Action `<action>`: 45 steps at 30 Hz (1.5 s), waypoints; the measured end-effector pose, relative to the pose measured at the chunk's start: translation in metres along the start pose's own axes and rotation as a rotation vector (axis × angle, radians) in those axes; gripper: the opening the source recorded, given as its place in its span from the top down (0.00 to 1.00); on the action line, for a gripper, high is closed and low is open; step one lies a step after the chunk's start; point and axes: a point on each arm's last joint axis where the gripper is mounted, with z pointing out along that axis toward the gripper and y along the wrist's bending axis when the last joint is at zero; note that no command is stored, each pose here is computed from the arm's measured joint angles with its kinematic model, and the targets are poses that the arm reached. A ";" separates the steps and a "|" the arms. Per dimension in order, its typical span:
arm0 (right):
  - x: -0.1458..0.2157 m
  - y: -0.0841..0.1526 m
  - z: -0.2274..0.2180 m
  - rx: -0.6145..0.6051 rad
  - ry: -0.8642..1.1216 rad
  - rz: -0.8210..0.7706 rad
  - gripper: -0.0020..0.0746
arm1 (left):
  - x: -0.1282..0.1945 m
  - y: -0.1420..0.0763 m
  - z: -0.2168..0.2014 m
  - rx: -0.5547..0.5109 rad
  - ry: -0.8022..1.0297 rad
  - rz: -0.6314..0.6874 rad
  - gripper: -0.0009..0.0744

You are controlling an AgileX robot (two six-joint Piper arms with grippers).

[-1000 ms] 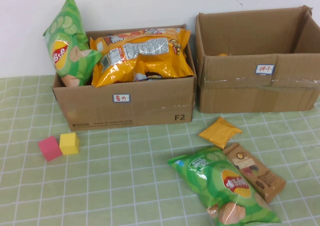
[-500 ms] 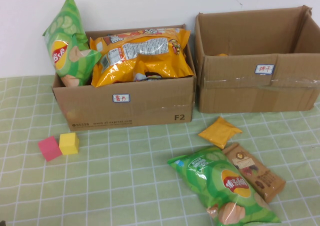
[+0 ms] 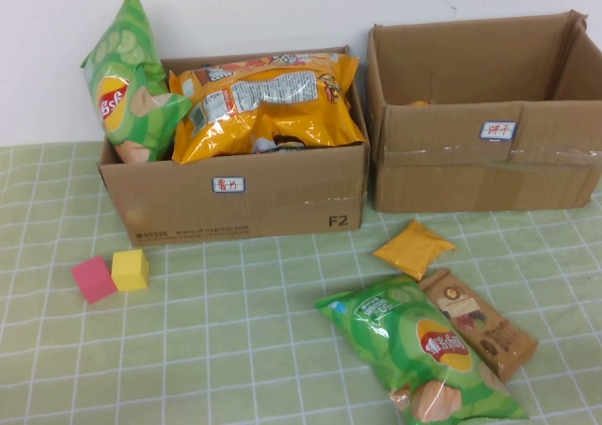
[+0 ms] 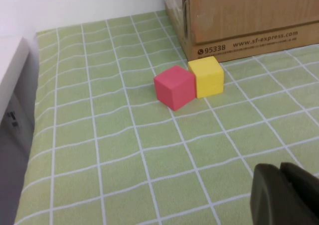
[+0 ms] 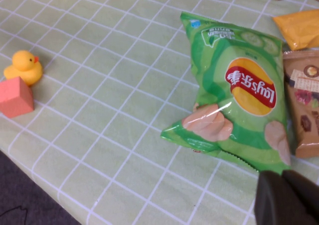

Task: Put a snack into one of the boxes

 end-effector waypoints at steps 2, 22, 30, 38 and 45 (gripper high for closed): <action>0.000 0.000 0.000 0.000 0.000 0.002 0.97 | 0.000 0.000 0.000 0.002 -0.001 0.001 0.99; 0.000 0.000 0.000 -0.001 0.002 0.002 0.97 | 0.000 -0.002 0.000 0.018 0.001 -0.039 0.99; -0.009 -0.005 -0.003 0.057 -0.139 0.023 0.98 | 0.000 -0.002 0.000 0.018 0.001 -0.036 0.99; 0.031 -0.017 -0.020 0.286 -0.346 0.053 0.98 | 0.000 -0.002 0.000 0.018 0.001 -0.036 0.99; 0.064 -0.029 -0.018 0.513 -0.534 0.085 0.98 | 0.000 -0.002 0.000 0.018 0.001 -0.035 0.99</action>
